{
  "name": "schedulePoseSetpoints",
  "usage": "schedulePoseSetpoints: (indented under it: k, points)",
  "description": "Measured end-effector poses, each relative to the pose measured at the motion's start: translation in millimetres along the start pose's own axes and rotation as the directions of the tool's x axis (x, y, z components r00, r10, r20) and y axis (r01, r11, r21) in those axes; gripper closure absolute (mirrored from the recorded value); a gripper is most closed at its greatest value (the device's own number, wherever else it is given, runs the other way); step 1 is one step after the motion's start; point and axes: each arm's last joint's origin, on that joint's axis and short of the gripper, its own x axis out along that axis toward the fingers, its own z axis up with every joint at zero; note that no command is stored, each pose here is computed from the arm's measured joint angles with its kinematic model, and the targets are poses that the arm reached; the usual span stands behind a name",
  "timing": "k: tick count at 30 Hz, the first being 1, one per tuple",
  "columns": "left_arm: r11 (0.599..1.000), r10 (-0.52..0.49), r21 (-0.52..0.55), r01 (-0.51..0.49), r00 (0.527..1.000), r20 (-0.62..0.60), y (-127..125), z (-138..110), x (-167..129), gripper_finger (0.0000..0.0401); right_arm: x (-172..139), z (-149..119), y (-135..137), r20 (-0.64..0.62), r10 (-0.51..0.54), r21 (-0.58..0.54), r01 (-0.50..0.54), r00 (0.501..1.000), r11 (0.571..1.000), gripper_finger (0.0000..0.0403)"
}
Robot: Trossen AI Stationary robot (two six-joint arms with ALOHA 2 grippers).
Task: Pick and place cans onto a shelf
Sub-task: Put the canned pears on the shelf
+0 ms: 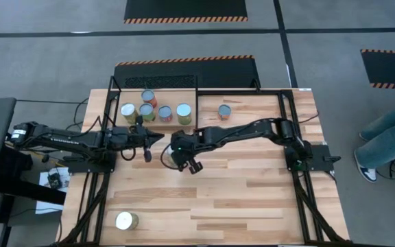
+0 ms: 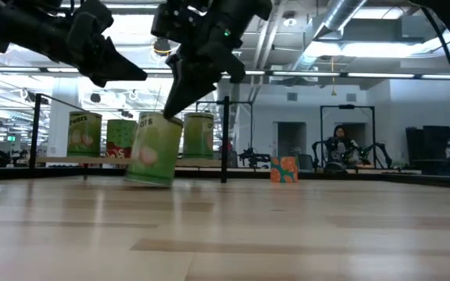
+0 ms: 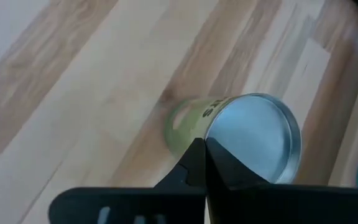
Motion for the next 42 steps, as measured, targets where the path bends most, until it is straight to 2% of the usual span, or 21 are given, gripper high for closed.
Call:
schedulePoseSetpoints:
  k: [8,25,29,32,35,37,39,42]
  points:
    - [1.0,-0.019,0.006,0.019,1.0,-0.004,-3.4,-0.6,-1.0,0.0397,-1.6,1.0,-9.8,0.032,-0.034,-0.016,0.035,0.999,0.999,0.0393]
    - [1.0,-0.017,0.006,0.017,1.0,-0.005,-3.3,-0.9,-1.0,0.0397,-2.1,4.3,-14.4,0.072,-0.072,0.034,0.07,0.995,0.997,0.032]
    - [1.0,-0.017,0.006,0.017,1.0,-0.007,-3.3,-1.1,-0.9,0.0397,-14.8,6.8,-9.1,0.025,-0.109,0.021,0.109,0.994,0.994,0.0306]
    - [1.0,-0.02,0.007,0.02,1.0,-0.008,-3.4,-1.2,-0.9,0.0397,-42.1,11.2,-1.3,-0.015,-0.13,-0.015,0.13,0.991,0.991,0.0318]
    - [1.0,-0.023,0.006,0.023,1.0,-0.014,-3.5,-1.9,-0.9,0.0397,-66.5,13.0,6.7,-0.018,-0.085,-0.04,0.084,0.996,0.996,0.0352]
    - [1.0,-0.027,0.005,0.027,0.999,-0.017,-3.6,-2.2,-0.9,0.0397,-74.1,11.2,10.5,0.033,-0.027,-0.029,0.028,0.999,0.999,0.0382]
    - [1.0,-0.028,0.007,0.028,0.999,-0.025,-3.6,-2.9,-0.9,0.0397,-75.9,2.9,15.3,0.087,0.026,-0.01,-0.026,0.996,1.0,0.0393]
    - [1.0,-0.028,0.008,0.028,0.999,-0.033,-3.5,-3.8,-0.9,0.0397,-65.9,-13.7,22.5,0.191,-0.004,0.022,0.0,0.982,1.0,0.0389]
